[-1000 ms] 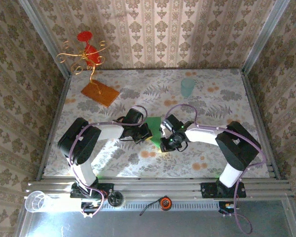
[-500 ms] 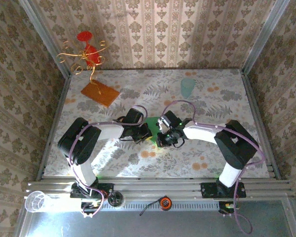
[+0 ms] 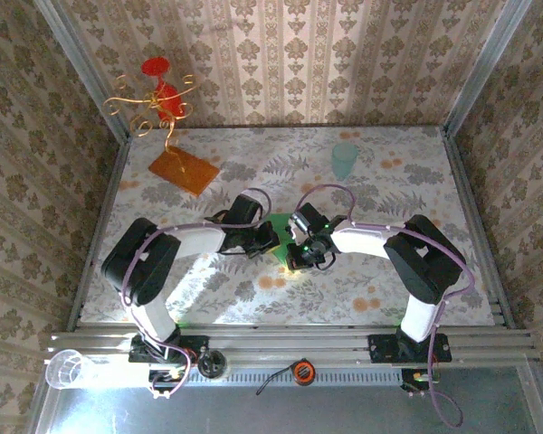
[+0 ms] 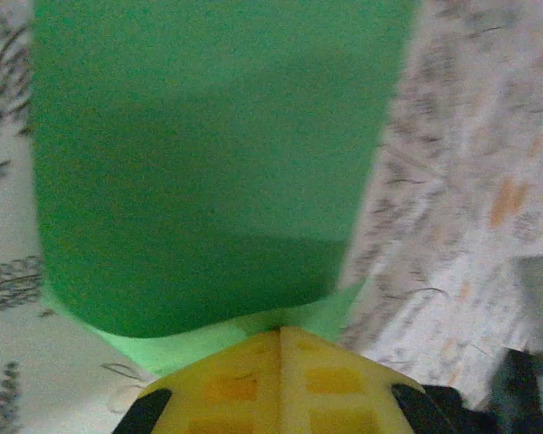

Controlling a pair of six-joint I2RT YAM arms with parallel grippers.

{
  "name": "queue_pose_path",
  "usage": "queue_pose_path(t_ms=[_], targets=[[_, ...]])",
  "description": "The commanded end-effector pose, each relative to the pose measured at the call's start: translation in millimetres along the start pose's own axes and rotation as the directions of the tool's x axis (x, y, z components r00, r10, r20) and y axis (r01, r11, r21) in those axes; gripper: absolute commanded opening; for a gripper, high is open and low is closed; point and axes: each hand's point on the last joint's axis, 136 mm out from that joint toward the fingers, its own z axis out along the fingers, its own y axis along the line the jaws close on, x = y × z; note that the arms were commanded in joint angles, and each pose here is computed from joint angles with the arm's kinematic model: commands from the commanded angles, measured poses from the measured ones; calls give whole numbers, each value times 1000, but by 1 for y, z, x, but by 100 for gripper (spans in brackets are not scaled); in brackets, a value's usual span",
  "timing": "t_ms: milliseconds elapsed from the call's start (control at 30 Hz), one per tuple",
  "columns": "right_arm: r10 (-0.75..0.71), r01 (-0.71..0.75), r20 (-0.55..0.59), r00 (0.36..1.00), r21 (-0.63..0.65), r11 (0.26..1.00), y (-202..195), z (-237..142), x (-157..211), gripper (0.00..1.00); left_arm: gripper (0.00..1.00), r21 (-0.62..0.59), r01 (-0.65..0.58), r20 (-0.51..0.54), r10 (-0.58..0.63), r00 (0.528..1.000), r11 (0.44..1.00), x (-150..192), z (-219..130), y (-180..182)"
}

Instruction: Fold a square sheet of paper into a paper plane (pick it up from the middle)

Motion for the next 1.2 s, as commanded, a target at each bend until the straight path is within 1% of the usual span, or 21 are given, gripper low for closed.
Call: queue_pose_path(t_ms=[0,100,267,433,533,1000,1167], targets=[[57,-53,-44,997,86,995,-20,9,11,0,4,77,-141,91,134,987,987,-16,-23,-38],[72,-67,-48,996,98,993,-23,10,12,0,3,51,-143,63,140,988,988,-6,-19,-31],[78,-73,-52,996,94,993,-23,11,14,0,1,24,-111,-4,111,994,994,12,-4,-12],[80,-75,-53,995,95,993,-24,11,16,0,0,32,-88,-73,90,993,996,27,11,-4],[82,-77,-53,995,97,992,-25,11,17,0,1,46,-84,-94,88,992,995,32,17,-4],[106,-95,-76,991,141,986,-35,11,26,0,1,-28,-74,-85,72,994,997,29,23,23],[112,-97,-92,989,153,983,-38,12,32,0,1,-21,-82,-85,80,993,996,29,27,26]])
